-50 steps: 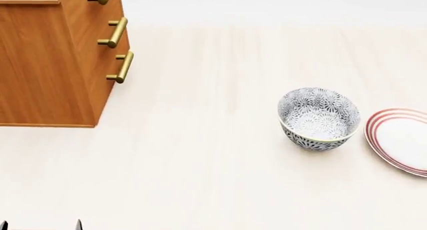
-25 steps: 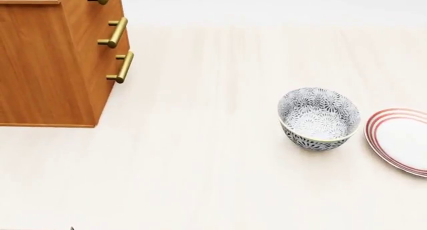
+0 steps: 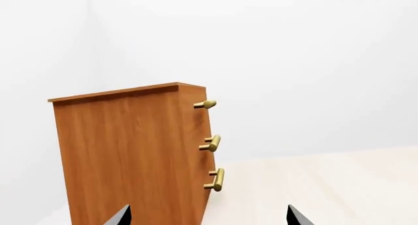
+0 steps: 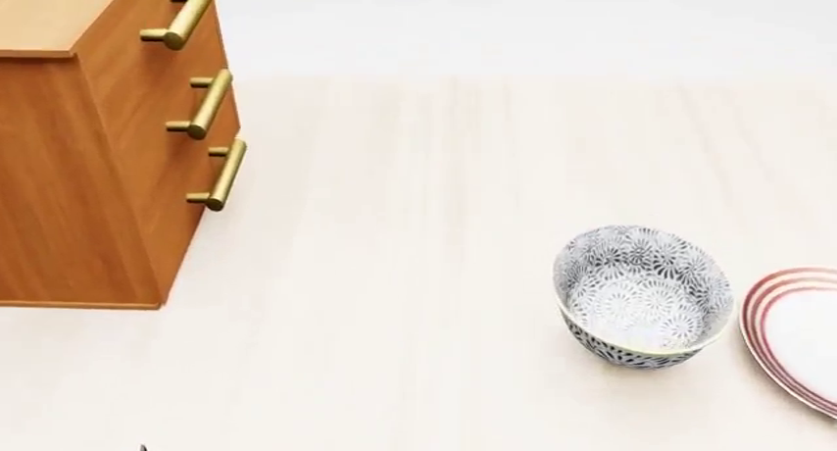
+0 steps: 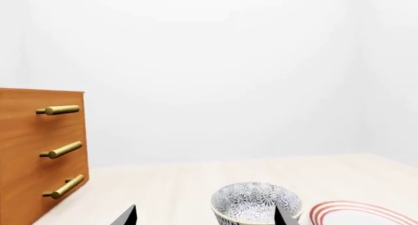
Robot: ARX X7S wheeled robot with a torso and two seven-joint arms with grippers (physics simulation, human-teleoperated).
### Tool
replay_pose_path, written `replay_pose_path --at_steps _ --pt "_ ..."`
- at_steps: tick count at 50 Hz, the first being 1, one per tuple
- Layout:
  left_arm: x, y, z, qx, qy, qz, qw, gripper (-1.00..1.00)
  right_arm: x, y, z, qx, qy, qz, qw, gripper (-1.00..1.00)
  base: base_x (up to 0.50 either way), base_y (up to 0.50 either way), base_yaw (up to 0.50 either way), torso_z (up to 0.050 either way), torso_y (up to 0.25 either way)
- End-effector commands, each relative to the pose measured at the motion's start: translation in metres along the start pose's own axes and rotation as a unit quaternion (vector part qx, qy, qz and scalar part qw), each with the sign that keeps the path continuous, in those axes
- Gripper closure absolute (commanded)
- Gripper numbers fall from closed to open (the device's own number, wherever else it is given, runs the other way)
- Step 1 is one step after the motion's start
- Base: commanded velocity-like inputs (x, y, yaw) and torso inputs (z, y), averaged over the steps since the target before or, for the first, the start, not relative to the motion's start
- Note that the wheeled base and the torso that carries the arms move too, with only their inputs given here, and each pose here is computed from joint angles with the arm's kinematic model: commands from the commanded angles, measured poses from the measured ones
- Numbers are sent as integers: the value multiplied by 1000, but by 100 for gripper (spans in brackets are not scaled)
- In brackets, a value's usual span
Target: Put the bowl on top of the cabinet.
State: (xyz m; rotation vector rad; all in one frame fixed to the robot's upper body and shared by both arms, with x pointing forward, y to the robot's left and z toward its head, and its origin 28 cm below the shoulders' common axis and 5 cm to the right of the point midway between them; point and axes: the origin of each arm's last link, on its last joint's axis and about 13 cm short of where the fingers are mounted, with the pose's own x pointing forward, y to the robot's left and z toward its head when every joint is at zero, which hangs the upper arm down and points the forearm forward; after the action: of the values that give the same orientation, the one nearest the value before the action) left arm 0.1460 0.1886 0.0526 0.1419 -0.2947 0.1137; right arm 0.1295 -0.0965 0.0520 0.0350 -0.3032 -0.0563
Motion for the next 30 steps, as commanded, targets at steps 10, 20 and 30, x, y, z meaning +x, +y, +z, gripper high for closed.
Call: replay_pose_path --at_steps 10,20,30 --pt "-1 0 1 1 -7 3 1000 -100 0 0 0 -1 -2 -1 1000 -100 404 0 0 0 0" --pt "-1 0 0 0 -7 2 1000 -100 0 0 0 -1 -3 -1 1000 -100 407 0 0 0 0" --pt "0 0 0 -1 -7 2 1000 -100 0 0 0 -2 -3 -1 1000 -100 404 0 0 0 0"
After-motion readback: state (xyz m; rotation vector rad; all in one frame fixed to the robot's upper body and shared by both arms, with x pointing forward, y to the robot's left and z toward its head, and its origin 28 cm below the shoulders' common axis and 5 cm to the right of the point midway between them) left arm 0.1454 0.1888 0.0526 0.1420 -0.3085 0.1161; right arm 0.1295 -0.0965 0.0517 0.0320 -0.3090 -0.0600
